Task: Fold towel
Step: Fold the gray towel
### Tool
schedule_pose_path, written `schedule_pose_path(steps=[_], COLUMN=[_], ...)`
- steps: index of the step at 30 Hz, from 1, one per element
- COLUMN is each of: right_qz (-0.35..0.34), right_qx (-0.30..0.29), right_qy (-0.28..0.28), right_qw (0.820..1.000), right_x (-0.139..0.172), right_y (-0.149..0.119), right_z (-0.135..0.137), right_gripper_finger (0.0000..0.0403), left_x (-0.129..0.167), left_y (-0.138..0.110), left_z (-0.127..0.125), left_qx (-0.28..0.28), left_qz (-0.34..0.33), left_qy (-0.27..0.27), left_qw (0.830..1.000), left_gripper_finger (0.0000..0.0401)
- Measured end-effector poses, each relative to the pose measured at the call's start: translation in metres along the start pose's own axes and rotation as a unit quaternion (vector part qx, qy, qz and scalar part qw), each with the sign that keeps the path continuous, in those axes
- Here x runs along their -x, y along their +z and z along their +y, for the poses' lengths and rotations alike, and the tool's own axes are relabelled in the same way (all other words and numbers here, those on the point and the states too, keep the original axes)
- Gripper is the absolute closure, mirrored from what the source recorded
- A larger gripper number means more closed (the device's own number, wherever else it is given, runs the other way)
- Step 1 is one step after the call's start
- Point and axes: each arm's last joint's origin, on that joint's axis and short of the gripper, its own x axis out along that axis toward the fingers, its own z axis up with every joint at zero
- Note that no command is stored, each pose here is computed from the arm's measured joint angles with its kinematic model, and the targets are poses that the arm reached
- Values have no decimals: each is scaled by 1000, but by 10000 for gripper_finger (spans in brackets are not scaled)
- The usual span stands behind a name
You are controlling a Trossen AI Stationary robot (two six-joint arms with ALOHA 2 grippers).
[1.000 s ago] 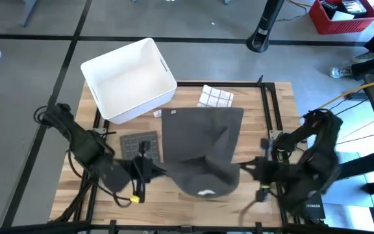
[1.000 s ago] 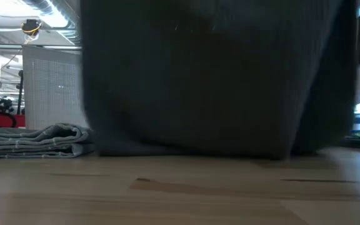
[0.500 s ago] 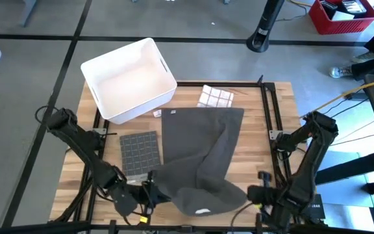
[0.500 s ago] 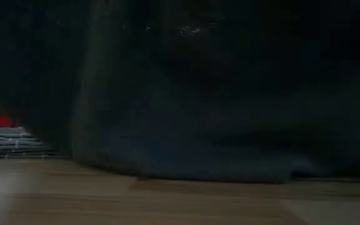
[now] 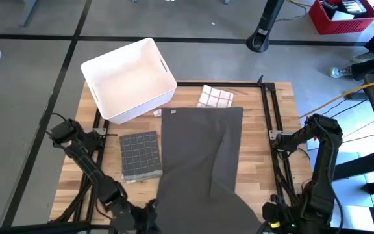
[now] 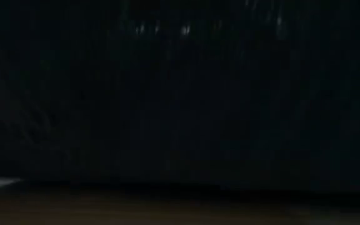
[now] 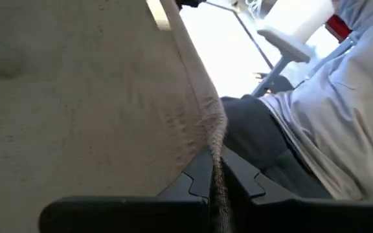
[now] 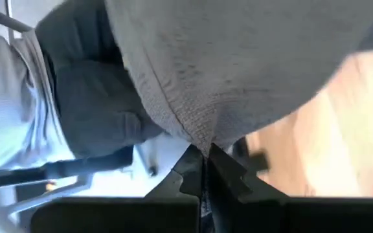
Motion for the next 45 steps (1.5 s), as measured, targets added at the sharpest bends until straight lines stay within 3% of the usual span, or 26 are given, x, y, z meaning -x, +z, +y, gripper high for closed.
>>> schedule_pose_path(steps=[3, 9, 16, 20, 25, 30, 38, 45], right_qz=[-6, -130, -66, -57, -118, -192, -133, -100], right_qx=[-12, 59, 53, 57, 72, 96, 70, 51], right_qy=[7, 8, -62, -99, -144, -206, -287, -311], right_qw=[1000, 990, 995, 992, 980, 955, 946, 944], right_x=[12, 18, -32, -53, -63, -77, -108, -120], right_y=[-3, -4, -23, -31, -23, -5, 12, 23], right_z=[6, 10, -6, -16, -31, -54, -108, -132], right_gripper_finger=[391, 391, 391, 391, 391, 391, 391, 377], left_x=[2, 2, 9, 13, 11, 10, 2, -10], left_y=[-1, -1, -21, -25, -20, -16, -26, -46], left_z=[-6, -4, -17, -26, -11, 19, 69, 92], left_qx=[-15, -7, 88, 56, -23, -58, -22, 5], left_qz=[-20, -26, 23, -8, -46, -63, 5, 55], left_qy=[8, 24, 19, 31, 129, 270, 393, 437], left_qw=[1000, 999, 996, 998, 990, 959, 919, 898], left_gripper_finger=[396, 396, 396, 396, 396, 396, 396, 396])
